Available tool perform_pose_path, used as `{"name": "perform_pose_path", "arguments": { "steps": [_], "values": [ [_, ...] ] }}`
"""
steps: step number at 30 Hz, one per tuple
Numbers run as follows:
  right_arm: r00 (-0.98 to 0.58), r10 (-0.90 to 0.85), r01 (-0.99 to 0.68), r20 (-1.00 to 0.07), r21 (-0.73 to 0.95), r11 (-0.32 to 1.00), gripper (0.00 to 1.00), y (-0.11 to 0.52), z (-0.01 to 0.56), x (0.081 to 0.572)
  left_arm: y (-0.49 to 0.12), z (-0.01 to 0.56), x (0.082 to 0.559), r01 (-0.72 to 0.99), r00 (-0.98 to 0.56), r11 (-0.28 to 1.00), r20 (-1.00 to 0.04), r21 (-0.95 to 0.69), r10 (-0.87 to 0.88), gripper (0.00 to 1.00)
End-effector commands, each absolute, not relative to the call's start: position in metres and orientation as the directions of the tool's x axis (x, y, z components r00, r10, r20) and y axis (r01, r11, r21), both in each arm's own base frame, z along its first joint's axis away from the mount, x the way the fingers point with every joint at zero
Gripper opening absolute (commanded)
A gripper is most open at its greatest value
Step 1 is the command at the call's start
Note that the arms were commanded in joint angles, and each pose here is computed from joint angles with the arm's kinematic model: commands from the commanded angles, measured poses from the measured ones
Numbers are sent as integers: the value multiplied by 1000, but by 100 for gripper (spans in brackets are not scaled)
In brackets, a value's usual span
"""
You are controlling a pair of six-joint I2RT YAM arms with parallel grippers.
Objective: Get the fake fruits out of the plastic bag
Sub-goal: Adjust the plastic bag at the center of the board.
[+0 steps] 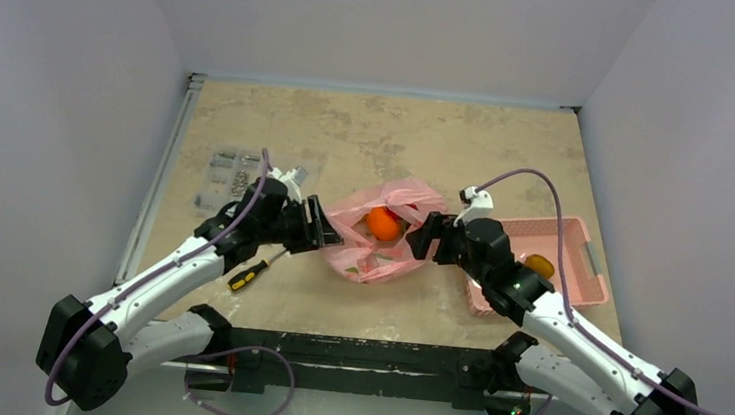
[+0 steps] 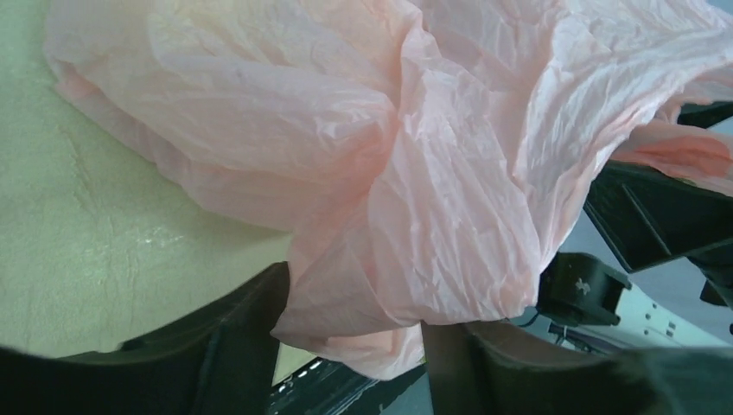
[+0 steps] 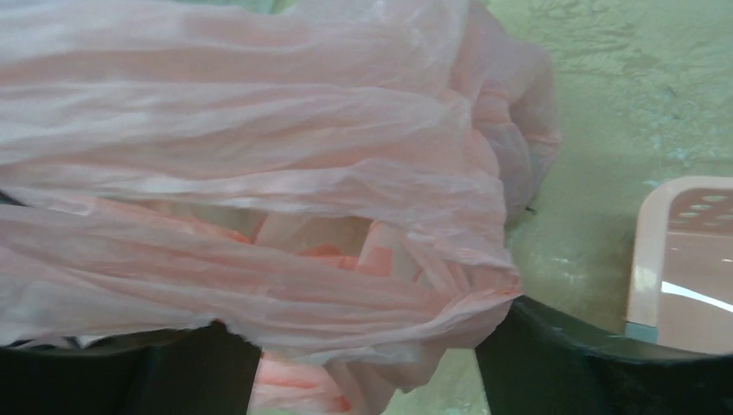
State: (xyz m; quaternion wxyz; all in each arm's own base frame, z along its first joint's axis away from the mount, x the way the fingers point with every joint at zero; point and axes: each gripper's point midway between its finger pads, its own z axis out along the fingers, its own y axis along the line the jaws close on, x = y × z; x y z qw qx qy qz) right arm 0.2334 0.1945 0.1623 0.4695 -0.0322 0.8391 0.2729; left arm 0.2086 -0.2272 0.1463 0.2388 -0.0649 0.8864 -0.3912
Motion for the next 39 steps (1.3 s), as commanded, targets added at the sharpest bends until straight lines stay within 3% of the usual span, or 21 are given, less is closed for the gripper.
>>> {"name": "perform_pose_path", "arguments": {
  "steps": [1,4,5,6,8,11,12,15,20,24,28,32,35,39],
  "values": [
    [-487,309,-140,-817,423,895,67,177,167,263,-211,134,219,62,-843,764,-443,-642,-304,45],
    [-472,402,98,-784,407,908,24,145,138,266,-198,118,214,48,-840,803,-459,-594,-289,17],
    [-455,429,174,-780,395,902,15,133,130,265,-195,113,211,45,-841,809,-459,-586,-286,5],
    [-431,441,259,-787,360,896,6,116,124,264,-192,107,207,39,-844,815,-456,-578,-283,0],
    [-422,440,332,-793,317,889,0,100,115,258,-186,98,201,34,-843,822,-458,-568,-282,0],
    [-441,408,288,-799,305,908,0,102,113,254,-177,89,192,27,-832,825,-469,-565,-295,0],
    [-465,383,224,-799,312,923,4,111,117,254,-178,89,190,37,-832,816,-470,-577,-295,0],
    [-511,317,48,-799,341,939,25,135,133,249,-185,92,184,69,-844,792,-459,-606,-277,0],
    [-566,299,-30,-769,381,924,64,142,171,227,-198,112,184,107,-846,737,-450,-667,-284,0],
    [-586,246,-181,-772,421,889,78,155,217,207,-207,133,185,149,-848,705,-457,-693,-270,0],
    [-521,192,-411,-831,442,797,84,176,269,191,-211,150,188,178,-840,691,-474,-700,-264,0],
    [-512,120,-628,-850,466,623,82,222,290,175,-214,160,192,193,-837,686,-482,-702,-258,0],
    [-488,115,-722,-865,474,504,76,262,300,165,-217,163,194,201,-838,682,-484,-703,-252,0],
    [-469,83,-772,-879,454,445,61,304,294,169,-217,164,194,202,-839,684,-484,-701,-248,0]
  ]
}}
